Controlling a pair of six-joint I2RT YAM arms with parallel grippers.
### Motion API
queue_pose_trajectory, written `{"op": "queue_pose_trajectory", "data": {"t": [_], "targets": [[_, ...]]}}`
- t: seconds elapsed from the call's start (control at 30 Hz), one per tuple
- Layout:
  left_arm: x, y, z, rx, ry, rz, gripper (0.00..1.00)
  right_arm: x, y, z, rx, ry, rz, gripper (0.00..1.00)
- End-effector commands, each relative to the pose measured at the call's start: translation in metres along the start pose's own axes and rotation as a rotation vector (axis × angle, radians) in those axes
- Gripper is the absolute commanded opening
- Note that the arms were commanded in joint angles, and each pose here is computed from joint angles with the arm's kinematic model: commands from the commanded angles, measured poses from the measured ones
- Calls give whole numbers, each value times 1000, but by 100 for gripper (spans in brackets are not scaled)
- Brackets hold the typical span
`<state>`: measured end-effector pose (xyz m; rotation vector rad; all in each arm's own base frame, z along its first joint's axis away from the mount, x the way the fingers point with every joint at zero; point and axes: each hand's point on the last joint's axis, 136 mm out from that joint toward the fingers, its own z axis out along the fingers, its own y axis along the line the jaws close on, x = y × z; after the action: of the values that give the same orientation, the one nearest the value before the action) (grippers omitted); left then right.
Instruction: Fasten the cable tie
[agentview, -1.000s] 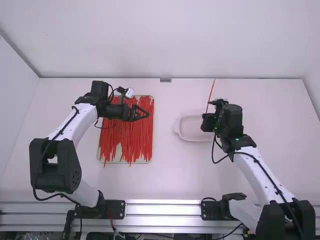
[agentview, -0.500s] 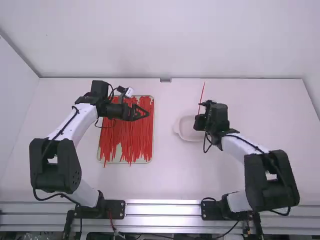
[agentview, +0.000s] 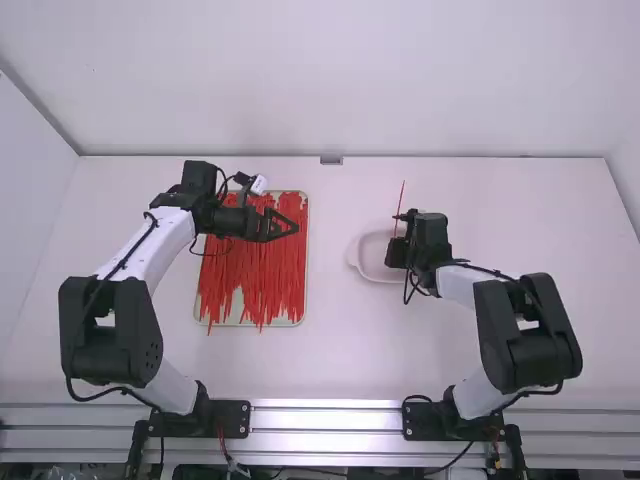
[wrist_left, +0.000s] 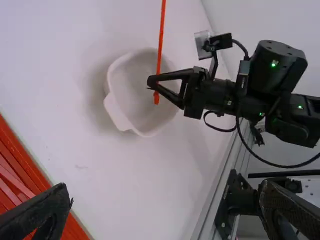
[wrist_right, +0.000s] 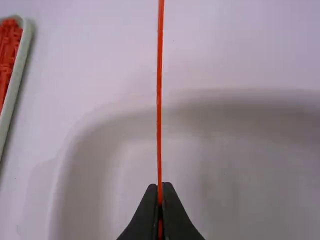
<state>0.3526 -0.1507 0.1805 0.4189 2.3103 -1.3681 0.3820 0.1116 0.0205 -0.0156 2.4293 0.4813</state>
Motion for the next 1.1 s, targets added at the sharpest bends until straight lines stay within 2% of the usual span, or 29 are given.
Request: {"op": "queue_pose_trajectory", "data": {"t": [0.0,0.17,0.23,0.27,1.07], "targets": [[3,-3,2,28,5,-6,99,-10,1,2,-2,-18,-2,0],[4,-3,2,29,7,-6,99,-9,1,2,-1,-15,-3,0],[3,-3,2,28,5,-7,99,-10,1,2,-2,-20,-4,14],[4,-4,3,29,8,-5,99,-12,2,2,-4,-25,-6,98],[5,1,3,4,14,62,99,-27,5,-4,-9,-81,-23,98]]}}
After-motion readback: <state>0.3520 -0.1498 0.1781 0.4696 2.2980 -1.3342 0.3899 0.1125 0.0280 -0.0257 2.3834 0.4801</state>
